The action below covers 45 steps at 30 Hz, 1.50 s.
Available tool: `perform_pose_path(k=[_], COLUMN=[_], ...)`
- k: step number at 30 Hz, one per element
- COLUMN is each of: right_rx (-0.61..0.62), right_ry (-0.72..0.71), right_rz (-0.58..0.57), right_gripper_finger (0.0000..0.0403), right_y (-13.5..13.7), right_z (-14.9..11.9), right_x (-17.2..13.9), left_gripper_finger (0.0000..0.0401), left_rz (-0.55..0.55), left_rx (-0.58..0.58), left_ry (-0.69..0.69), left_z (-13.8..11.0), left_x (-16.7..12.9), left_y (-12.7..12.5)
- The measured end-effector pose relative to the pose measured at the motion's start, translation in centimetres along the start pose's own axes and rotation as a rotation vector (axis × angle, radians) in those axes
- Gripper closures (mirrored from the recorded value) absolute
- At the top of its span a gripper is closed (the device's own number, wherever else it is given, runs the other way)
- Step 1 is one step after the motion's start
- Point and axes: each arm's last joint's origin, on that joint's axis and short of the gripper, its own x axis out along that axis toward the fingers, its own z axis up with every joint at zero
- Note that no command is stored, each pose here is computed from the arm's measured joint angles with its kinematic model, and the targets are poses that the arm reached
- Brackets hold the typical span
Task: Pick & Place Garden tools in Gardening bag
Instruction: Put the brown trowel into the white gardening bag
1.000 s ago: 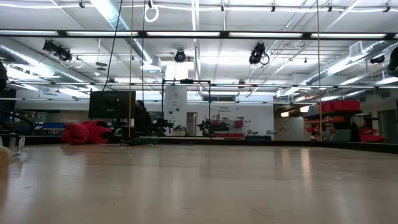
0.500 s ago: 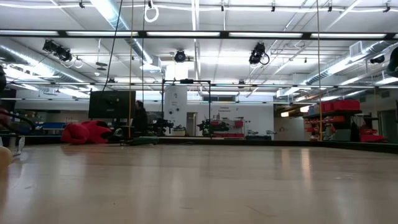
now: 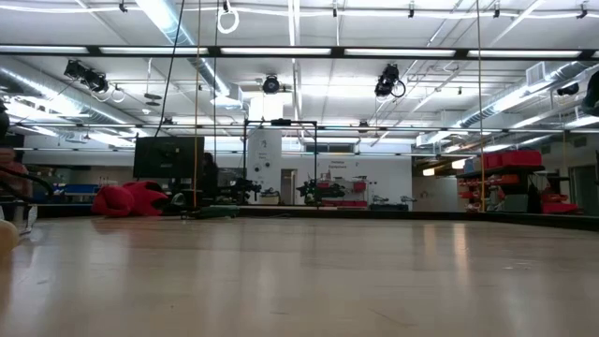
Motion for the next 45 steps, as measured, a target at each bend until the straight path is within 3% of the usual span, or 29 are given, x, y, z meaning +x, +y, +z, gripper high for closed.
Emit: perform_pose_path(k=[13, 27, 40, 45], right_rx=[0.004, -0.006, 0.075, 0.064], right_ry=[0.114, 0.221, 0.178, 0.226], right_rz=[0.243, 0.367, 0.399, 0.394], right_gripper_finger=[0.0347, 0.0348, 0.0348, 0.0348], right_y=[2.0, 4.6, 5.3, 5.1], right_z=[-1.4, -3.4, -10.0, -12.5], right_x=[2.7, 5.6, 6.7, 6.4], left_gripper_finger=[0.0399, 0.0399, 0.0399, 0.0399], left_rz=[-0.004, -0.007, -0.024, -0.024], left_rx=[-0.026, -0.055, -0.078, -0.078], left_ry=[-0.002, -0.002, 0.002, 0.002], left_z=[0.0, 0.0, 0.0, 0.0], left_x=[0.0, 0.0, 0.0, 0.0], left_y=[0.0, 0.0, -0.1, -0.1])
